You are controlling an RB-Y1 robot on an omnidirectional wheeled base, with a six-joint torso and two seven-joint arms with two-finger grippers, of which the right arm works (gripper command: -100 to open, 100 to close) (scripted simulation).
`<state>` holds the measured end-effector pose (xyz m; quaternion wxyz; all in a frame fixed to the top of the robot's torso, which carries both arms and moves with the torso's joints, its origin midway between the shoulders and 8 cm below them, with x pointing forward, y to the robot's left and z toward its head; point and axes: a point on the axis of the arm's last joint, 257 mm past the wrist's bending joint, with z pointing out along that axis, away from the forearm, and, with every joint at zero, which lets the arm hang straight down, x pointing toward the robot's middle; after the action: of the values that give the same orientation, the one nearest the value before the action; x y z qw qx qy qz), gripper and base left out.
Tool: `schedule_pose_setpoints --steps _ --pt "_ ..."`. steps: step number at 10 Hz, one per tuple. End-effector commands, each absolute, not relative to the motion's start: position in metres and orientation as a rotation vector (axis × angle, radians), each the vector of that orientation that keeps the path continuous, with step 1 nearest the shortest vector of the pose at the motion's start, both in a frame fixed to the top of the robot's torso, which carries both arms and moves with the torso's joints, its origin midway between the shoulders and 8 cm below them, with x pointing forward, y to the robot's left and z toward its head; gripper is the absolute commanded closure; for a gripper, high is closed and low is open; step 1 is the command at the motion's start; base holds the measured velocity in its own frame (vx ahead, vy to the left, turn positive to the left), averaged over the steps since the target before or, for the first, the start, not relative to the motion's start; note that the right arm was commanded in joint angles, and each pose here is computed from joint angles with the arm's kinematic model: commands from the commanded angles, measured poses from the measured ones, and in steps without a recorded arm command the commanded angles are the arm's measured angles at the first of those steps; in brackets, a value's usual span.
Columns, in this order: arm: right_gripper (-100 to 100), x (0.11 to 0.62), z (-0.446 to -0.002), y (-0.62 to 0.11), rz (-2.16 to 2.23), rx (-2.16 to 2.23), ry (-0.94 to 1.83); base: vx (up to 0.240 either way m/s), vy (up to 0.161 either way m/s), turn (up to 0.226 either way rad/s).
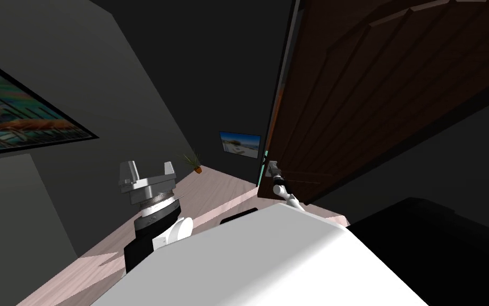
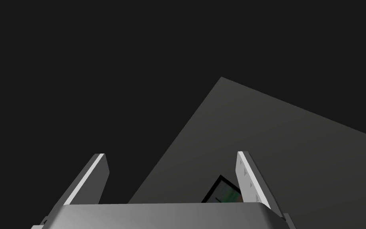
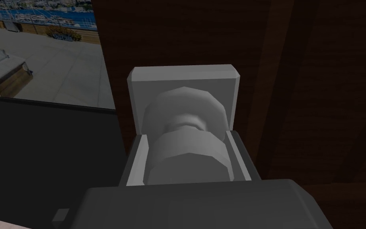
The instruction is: Pull the door open
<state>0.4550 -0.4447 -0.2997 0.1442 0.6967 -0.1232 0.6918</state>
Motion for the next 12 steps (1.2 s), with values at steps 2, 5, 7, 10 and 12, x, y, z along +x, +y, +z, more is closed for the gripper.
schedule_pose_setpoints --steps 2,5,7,10,12 --pt "100 0.454 -0.298 -0.442 2.012 2.019 -0.342 -0.186 -0.051 0.148" --pt "100 0.453 -0.297 -0.439 2.036 2.036 -0.324 -0.253 -0.019 0.138" --pt "100 0.452 -0.296 -0.436 2.052 2.05 -0.311 -0.234 -0.056 0.152" --pt "100 0.45 -0.296 -0.432 2.069 2.069 -0.297 -0.237 -0.023 0.134" --pt "100 0.447 -0.3 -0.431 2.063 2.083 -0.284 -0.126 -0.014 0.076"
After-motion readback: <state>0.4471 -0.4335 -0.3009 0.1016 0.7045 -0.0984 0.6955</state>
